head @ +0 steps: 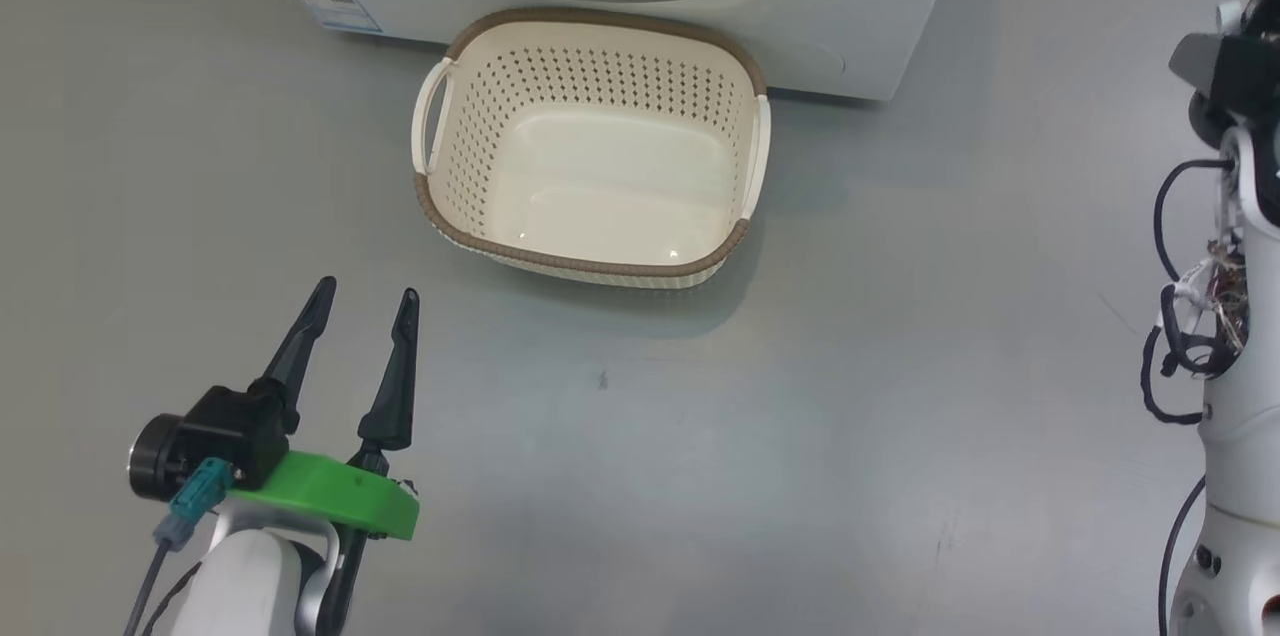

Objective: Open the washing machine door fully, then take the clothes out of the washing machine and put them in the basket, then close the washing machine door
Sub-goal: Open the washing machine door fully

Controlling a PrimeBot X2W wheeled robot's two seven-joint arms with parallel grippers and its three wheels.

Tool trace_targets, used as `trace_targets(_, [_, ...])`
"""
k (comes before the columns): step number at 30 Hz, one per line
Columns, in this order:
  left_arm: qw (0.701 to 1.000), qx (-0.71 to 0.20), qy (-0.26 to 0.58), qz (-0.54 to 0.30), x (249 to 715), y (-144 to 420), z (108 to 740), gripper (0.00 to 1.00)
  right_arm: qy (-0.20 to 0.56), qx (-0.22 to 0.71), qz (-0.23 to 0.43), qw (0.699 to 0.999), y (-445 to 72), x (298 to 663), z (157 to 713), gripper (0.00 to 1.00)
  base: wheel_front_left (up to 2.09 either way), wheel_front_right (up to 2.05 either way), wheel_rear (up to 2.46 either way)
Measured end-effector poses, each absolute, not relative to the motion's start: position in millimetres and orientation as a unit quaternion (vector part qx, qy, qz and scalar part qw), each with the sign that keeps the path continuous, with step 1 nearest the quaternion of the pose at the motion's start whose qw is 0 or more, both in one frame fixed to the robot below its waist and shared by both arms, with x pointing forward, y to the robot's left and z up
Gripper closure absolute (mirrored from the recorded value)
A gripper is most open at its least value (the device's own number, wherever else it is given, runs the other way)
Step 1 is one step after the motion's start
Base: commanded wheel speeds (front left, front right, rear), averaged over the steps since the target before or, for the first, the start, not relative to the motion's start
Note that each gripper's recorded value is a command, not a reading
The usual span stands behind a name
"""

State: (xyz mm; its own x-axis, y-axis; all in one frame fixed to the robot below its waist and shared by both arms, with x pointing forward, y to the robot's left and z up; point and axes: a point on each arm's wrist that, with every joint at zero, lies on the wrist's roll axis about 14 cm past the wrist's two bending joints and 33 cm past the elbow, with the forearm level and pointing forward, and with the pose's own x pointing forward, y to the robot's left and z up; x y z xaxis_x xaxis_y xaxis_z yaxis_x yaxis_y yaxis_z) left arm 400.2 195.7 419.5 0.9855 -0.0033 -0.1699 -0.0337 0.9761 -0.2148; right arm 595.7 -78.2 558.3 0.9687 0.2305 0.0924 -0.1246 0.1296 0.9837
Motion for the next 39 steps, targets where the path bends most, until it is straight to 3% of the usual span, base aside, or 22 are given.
trace_targets(5, [0.989,-0.113,0.093,0.023,403,205,412,0.0,0.054,0.647,0.14,0.747,-63,620,556,1.0,0.0,0.0,0.0])
trace_targets(25, [0.984,-0.107,0.13,0.063,401,231,388,0.0,0.158,0.719,0.171,0.654,10,686,512,1.0,0.0,0.0,0.0])
trace_targets(39, [0.982,-0.104,0.139,0.078,395,240,384,0.0,0.205,0.713,0.198,0.641,42,694,511,1.0,0.0,0.0,0.0])
